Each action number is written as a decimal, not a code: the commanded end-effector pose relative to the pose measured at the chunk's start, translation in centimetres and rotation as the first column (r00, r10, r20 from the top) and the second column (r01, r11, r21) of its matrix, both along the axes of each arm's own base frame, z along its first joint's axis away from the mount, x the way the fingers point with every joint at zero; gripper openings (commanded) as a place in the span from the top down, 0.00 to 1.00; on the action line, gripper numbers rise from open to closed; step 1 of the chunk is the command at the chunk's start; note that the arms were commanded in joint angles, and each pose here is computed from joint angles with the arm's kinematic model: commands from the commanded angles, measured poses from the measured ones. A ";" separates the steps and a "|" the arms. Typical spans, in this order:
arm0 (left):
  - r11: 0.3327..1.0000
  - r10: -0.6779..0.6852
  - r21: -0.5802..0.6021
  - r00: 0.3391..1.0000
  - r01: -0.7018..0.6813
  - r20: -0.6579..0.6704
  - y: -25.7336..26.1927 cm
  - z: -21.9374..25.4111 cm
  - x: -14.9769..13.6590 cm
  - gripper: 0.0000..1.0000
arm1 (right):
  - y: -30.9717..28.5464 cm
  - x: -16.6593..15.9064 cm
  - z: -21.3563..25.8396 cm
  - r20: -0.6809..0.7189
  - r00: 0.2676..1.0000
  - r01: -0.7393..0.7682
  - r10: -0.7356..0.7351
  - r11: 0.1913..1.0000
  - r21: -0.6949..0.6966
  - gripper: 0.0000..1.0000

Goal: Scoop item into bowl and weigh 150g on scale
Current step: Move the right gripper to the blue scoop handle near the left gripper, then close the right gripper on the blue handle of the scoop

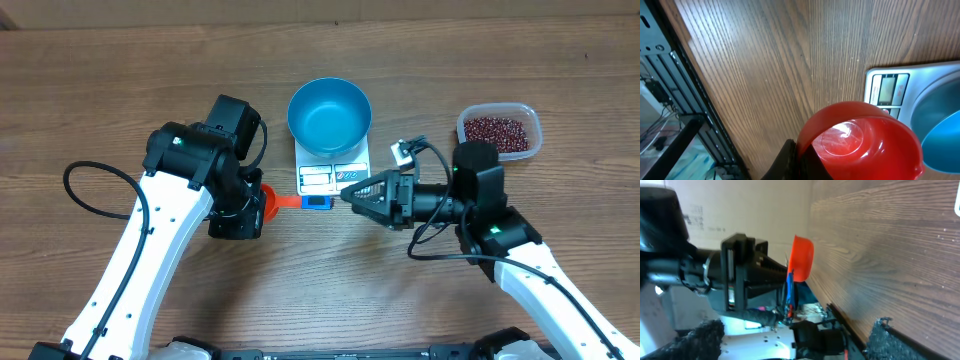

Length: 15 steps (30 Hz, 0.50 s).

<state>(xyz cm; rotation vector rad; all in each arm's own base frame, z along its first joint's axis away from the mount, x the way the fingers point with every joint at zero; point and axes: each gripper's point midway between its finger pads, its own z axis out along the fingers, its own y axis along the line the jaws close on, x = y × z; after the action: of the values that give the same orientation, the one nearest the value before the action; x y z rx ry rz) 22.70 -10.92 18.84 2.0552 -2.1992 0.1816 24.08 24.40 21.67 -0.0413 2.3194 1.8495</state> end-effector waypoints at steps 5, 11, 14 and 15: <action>0.999 -0.001 -0.041 1.000 0.000 -0.020 -1.3 0.3 -0.7 0.96 | 2.7 -0.1 1.0 0.116 0.993 0.017 -0.014 1.000 -0.022 0.06; 0.999 0.013 -0.040 1.000 -0.014 -0.027 -2.0 0.3 -1.0 0.96 | 3.9 -0.4 1.9 0.196 0.981 0.008 -0.006 1.000 -0.008 0.00; 0.999 0.007 -0.039 1.000 -0.008 -0.028 -2.1 0.3 -1.1 0.96 | 3.9 -0.3 1.8 0.212 0.977 0.007 -0.004 1.000 -0.011 0.00; 0.999 0.007 -0.042 1.000 -0.008 -0.029 -2.2 0.4 -1.1 0.96 | 3.9 -0.3 1.9 0.222 0.975 0.005 -0.002 1.000 -0.013 0.00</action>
<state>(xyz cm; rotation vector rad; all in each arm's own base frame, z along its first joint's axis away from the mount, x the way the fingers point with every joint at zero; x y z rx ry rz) 21.73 -12.81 18.95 2.0156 -2.1791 0.1893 23.16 28.15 22.69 -0.2024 2.2238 1.7651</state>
